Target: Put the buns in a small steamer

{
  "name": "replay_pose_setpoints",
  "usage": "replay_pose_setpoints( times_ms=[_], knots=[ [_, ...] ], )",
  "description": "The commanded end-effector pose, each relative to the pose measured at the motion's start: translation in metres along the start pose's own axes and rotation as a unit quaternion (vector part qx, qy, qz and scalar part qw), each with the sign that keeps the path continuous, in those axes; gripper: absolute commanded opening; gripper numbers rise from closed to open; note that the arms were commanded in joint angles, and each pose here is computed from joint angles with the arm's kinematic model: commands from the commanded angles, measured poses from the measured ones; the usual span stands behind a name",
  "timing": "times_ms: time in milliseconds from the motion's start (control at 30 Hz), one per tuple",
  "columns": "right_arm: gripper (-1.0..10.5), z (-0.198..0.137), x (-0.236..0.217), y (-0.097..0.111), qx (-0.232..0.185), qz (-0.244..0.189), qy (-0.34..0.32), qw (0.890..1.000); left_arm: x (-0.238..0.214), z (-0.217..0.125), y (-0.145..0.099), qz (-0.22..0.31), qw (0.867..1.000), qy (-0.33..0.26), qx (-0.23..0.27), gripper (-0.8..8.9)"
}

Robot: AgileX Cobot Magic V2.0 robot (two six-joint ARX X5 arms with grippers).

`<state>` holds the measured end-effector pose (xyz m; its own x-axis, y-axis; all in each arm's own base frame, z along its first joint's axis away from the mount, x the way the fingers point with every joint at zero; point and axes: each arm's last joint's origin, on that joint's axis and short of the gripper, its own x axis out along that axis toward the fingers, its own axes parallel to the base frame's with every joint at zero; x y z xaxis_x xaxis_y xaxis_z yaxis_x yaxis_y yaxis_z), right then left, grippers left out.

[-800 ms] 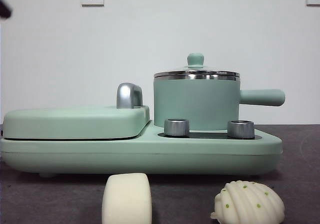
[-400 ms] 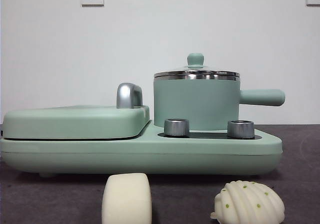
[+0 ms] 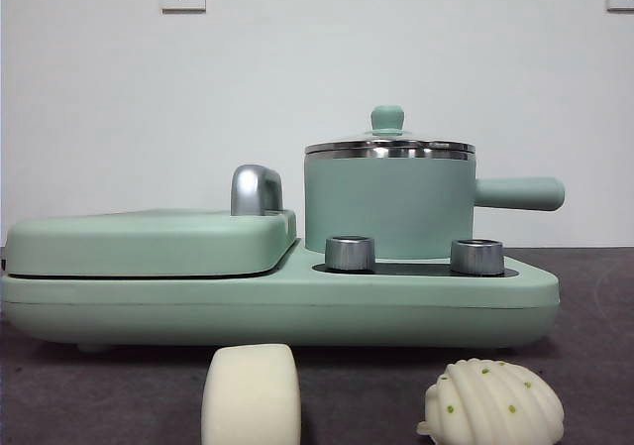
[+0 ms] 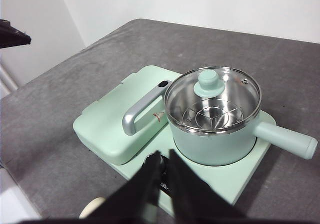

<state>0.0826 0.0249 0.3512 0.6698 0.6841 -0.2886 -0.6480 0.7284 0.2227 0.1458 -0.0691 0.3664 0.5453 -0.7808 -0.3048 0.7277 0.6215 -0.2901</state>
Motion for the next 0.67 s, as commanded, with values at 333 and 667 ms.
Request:
replay_pose_setpoints(
  times_ms=[333, 667],
  knots=[
    [5.0, 0.0044, -0.0014, 0.0015, -0.010, 0.002, -0.007, 1.000, 0.0007, 0.0056, -0.0011, -0.008, 1.000, -0.007, 0.018, 5.67],
    [5.0, 0.0044, -0.0015, 0.0016, -0.004, 0.003, -0.007, 1.000, 0.0078, 0.0097, 0.0031, -0.007, 1.000, 0.002, 0.002, 5.59]
  ],
)
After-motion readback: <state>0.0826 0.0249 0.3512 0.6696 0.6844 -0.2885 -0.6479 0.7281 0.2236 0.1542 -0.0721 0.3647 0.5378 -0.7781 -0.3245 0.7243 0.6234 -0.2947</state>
